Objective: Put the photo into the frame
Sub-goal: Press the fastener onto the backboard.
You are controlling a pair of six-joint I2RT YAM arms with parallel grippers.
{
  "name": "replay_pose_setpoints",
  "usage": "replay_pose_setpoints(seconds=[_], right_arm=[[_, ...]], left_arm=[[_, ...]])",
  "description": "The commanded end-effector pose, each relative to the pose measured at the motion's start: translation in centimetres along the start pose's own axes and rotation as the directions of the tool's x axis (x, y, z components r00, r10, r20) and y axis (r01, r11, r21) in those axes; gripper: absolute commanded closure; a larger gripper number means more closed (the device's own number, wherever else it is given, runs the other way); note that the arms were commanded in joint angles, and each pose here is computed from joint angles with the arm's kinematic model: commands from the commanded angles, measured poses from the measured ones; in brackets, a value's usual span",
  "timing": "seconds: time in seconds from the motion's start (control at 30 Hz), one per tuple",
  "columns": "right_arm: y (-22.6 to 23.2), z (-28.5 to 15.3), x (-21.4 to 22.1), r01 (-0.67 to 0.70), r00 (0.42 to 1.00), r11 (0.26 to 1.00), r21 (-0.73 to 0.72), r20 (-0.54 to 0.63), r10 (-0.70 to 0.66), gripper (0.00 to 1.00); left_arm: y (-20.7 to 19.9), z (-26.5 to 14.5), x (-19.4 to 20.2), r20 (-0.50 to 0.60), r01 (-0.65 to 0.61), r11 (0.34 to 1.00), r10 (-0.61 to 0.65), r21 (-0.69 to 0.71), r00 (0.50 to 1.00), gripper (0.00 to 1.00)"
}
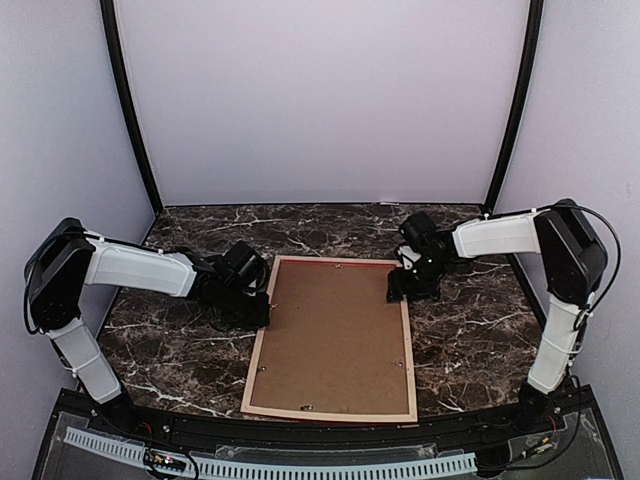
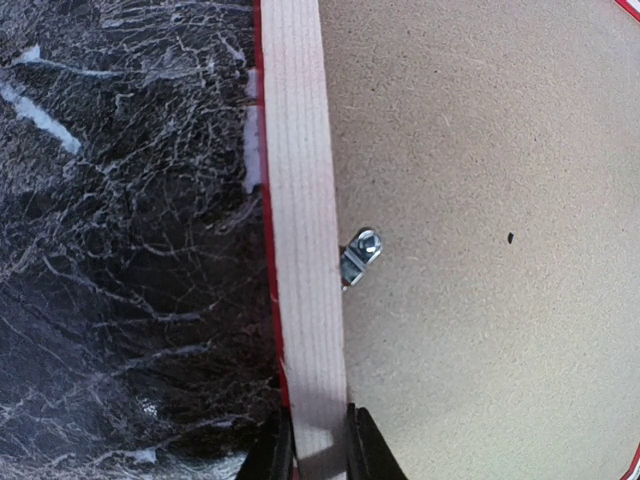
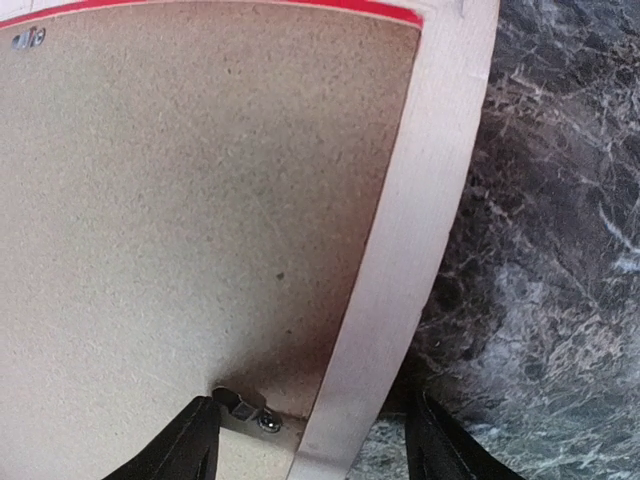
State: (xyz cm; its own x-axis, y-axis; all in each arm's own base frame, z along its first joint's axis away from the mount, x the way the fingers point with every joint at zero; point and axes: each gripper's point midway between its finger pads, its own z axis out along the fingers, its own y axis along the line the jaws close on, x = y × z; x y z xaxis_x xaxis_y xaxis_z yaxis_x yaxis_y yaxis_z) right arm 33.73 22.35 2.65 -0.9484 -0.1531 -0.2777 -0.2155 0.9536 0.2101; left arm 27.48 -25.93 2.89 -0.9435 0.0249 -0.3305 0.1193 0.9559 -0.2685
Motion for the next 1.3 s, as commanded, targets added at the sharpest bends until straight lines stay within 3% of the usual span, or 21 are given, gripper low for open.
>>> replay_pose_setpoints(seconds=[0.0,0.53,1.27], right_arm=[[0.0,1.1,-1.0,-0.015,1.000,1.000,-0.021,0.014,0.015,0.36],[-0.8,1.4,-0.4,-0.039,0.999,0.998,-0.039,-0.002,0.039,0.56],[-0.3,1.6,1.0,-0.018,0.998,0.988,-0.153,-0.064,0.008,0.75]], left_arm=[[0.6,0.7,2.6,-0.098,-0.027,1.000,0.026,-0.010,0.995,0.98],[0.8,0.8,2.8,-0.101,-0.028,1.000,0.026,-0.015,0.995,0.99],[0.8,0.7,2.8,-0.101,-0.024,1.000,0.022,-0.016,0.995,0.99]])
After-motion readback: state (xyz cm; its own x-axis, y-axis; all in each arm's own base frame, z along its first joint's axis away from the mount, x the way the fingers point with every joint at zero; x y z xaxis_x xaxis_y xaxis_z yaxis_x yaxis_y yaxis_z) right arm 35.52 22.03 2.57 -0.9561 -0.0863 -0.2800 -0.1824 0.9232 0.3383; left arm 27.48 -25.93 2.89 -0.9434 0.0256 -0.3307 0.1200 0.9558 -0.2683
